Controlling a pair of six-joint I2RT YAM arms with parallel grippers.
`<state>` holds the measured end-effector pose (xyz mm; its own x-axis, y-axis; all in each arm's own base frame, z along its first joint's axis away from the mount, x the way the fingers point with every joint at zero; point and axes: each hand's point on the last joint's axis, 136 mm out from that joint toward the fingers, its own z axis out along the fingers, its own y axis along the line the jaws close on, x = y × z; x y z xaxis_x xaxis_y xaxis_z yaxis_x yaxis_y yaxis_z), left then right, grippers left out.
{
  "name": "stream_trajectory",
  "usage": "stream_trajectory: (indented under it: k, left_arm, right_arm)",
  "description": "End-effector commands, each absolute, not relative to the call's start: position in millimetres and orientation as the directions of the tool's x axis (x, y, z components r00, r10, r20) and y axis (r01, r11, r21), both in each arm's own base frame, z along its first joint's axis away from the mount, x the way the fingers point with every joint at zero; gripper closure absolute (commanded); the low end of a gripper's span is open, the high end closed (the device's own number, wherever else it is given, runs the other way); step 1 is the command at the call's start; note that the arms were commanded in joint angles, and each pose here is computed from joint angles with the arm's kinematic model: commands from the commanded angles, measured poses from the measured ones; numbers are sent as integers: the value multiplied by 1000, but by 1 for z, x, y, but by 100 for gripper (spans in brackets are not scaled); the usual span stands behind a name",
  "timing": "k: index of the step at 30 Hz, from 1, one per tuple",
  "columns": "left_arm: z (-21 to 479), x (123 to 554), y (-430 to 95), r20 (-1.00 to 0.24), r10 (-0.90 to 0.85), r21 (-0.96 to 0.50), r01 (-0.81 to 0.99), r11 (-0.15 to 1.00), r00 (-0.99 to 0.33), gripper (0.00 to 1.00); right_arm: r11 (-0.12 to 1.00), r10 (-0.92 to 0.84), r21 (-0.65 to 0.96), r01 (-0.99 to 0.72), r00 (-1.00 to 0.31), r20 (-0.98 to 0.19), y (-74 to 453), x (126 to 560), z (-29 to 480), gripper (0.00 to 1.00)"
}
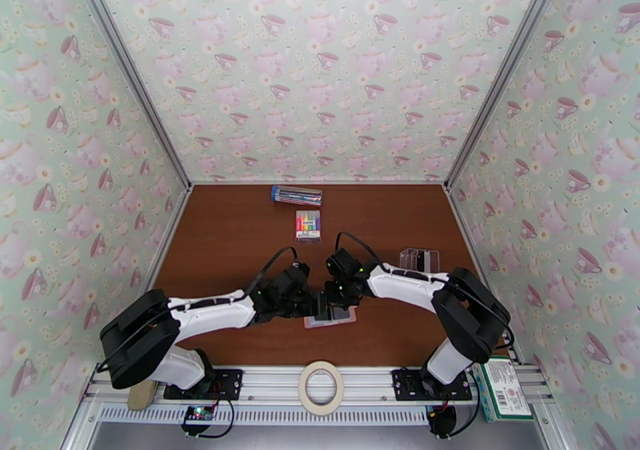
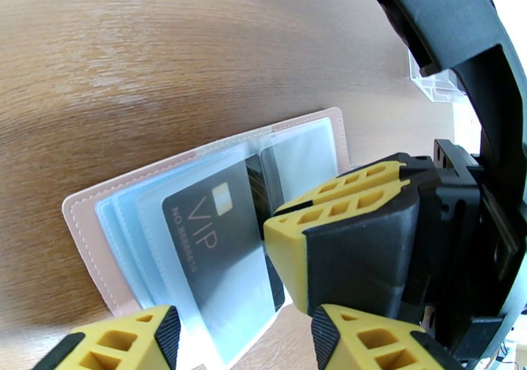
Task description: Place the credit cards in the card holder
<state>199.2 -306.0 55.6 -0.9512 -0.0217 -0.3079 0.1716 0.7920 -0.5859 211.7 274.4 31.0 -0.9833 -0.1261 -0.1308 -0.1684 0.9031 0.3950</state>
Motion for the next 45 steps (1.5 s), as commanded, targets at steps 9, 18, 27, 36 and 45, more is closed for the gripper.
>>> stream_trajectory:
  k: [9, 18, 27, 36, 45]
  left_arm:
    - [79, 202, -327, -350, -14, -630, 224, 743, -937, 40]
    - [73, 201, -330, -336, -6, -633, 221, 742, -942, 40]
    - [71, 201, -332, -330, -1, -634, 221, 741, -944, 40]
    - [70, 201, -334, -328, 2, -634, 221, 741, -945, 40]
    - [70, 201, -336, -327, 7, -636, 225, 738, -945, 40]
  right_arm:
    - [850, -136, 479, -218, -970, -200, 296, 219, 54, 72]
    - [839, -137, 507, -198, -978, -156, 302, 214, 42, 72]
    - [832, -142, 521, -192, -981, -135, 306, 212, 38, 74]
    - [801, -147, 566, -195, -981, -130, 315, 211, 46, 80]
    - [783, -153, 587, -204, -979, -136, 319, 210, 52, 82]
